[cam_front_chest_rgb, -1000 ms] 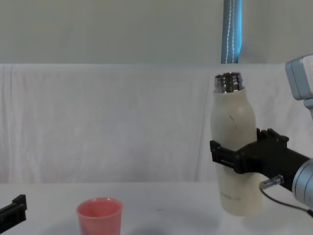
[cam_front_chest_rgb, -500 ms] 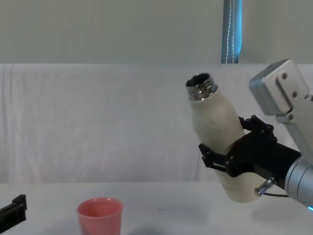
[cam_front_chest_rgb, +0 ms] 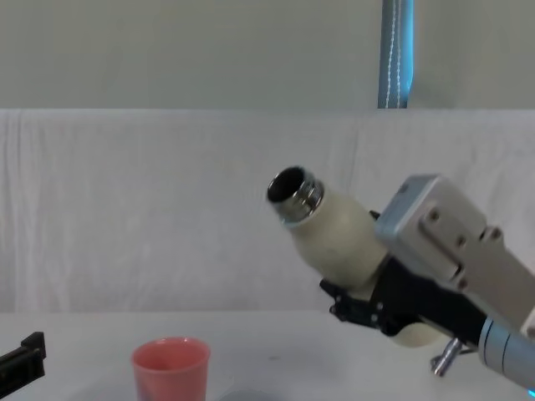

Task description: Grasp the thermos with one hand and pour water into the cup lid.

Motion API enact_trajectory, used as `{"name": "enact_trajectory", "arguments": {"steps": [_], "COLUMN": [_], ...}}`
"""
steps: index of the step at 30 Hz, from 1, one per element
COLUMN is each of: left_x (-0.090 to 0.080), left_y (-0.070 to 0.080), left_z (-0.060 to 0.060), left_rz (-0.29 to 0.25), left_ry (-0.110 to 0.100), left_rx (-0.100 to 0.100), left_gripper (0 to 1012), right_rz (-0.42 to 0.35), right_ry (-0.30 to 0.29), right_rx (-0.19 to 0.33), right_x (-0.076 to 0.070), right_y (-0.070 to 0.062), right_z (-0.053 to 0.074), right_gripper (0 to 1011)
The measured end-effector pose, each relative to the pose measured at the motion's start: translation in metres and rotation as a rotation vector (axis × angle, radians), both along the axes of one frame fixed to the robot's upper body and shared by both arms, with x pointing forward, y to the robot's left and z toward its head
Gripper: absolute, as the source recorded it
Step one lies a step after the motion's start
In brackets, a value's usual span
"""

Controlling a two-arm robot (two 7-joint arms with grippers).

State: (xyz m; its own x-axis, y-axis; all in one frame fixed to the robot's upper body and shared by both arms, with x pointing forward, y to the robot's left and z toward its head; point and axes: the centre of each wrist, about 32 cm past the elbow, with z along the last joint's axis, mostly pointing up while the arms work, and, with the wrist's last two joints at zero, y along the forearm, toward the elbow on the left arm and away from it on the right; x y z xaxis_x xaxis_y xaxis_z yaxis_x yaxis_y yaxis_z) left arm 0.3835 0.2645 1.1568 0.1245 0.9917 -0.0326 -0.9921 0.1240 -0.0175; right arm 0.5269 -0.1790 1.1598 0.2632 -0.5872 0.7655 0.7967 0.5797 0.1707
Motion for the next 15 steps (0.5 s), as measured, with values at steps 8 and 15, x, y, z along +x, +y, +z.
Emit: {"name": "enact_trajectory", "arguments": {"steps": [8, 15], "left_x": [0.0, 0.0], "left_y": [0.0, 0.0], "left_z": [0.0, 0.0], "left_rz": [0.0, 0.0], "left_ry": [0.0, 0.0], "left_rx": [0.0, 0.0], "left_gripper": [1001, 1001], "right_rz": [0.014, 0.019], "right_ry": [-0.001, 0.004], "right_rx": [-0.044, -0.068], "right_x": [-0.0031, 0.0015], "right_y": [0.0036, 0.0093], "right_z": [-0.0059, -0.0095], "right_gripper": [955, 955]}}
